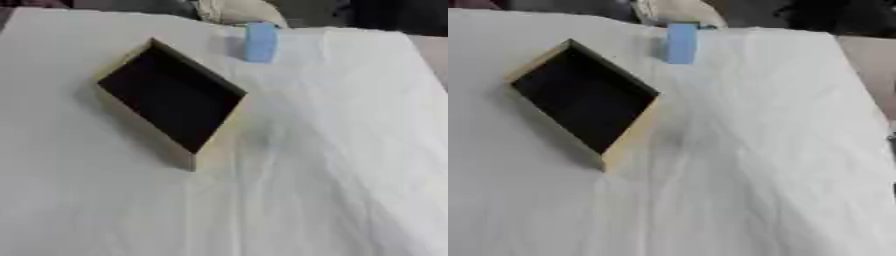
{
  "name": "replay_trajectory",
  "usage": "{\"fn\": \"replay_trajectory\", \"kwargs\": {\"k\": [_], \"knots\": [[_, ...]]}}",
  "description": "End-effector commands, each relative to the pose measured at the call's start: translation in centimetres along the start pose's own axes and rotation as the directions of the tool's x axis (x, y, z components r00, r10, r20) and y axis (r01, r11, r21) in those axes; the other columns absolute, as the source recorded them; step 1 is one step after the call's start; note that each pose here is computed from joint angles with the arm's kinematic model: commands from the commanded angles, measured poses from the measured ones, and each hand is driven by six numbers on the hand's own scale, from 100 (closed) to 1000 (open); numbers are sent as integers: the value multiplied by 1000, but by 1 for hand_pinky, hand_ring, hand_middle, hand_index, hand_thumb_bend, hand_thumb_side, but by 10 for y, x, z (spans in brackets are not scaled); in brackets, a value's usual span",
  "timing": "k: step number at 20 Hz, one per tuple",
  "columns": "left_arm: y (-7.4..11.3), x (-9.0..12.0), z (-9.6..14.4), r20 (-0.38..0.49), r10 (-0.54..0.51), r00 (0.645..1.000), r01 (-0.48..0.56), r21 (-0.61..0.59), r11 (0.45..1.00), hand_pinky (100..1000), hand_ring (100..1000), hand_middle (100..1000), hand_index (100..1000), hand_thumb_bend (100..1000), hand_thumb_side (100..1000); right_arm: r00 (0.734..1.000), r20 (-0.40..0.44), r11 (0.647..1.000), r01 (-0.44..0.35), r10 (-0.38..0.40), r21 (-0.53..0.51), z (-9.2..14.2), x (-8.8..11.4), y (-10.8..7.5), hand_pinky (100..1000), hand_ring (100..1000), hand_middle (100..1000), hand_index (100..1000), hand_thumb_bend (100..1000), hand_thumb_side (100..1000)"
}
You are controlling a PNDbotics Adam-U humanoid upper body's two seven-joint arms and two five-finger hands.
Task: Pick up objects on the table and place them in the box.
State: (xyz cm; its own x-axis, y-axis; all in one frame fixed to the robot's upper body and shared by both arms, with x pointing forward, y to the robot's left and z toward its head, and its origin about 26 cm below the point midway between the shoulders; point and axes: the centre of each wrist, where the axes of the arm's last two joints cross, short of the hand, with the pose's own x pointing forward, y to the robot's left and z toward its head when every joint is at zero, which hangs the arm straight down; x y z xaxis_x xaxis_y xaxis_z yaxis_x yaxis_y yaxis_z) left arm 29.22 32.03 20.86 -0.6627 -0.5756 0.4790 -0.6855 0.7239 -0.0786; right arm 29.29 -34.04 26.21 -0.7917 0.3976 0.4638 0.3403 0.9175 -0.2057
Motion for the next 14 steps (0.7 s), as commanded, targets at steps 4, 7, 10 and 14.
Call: {"fn": "replay_trajectory", "kwargs": {"k": [4,7,10,14], "knots": [[3,5,-9,36,-4,999,4,14,1000,663,680,725,738,234,893,999,32,1000,-19,19,4,-5,7,-5,801,819,809,880,100,1000],[3,5,-9,36,-5,999,4,14,1000,663,680,725,737,235,893,999,31,1000,-23,23,7,-4,7,-5,802,818,807,880,100,1000],[3,5,-9,36,-5,999,5,12,1000,663,680,725,737,235,894,999,28,1000,-28,27,11,-4,7,-5,802,818,807,880,100,1000],[4,4,-8,37,-9,999,9,11,1000,663,681,725,738,234,893,997,19,997,-71,71,17,-3,7,-10,806,819,809,885,100,1000]]}}
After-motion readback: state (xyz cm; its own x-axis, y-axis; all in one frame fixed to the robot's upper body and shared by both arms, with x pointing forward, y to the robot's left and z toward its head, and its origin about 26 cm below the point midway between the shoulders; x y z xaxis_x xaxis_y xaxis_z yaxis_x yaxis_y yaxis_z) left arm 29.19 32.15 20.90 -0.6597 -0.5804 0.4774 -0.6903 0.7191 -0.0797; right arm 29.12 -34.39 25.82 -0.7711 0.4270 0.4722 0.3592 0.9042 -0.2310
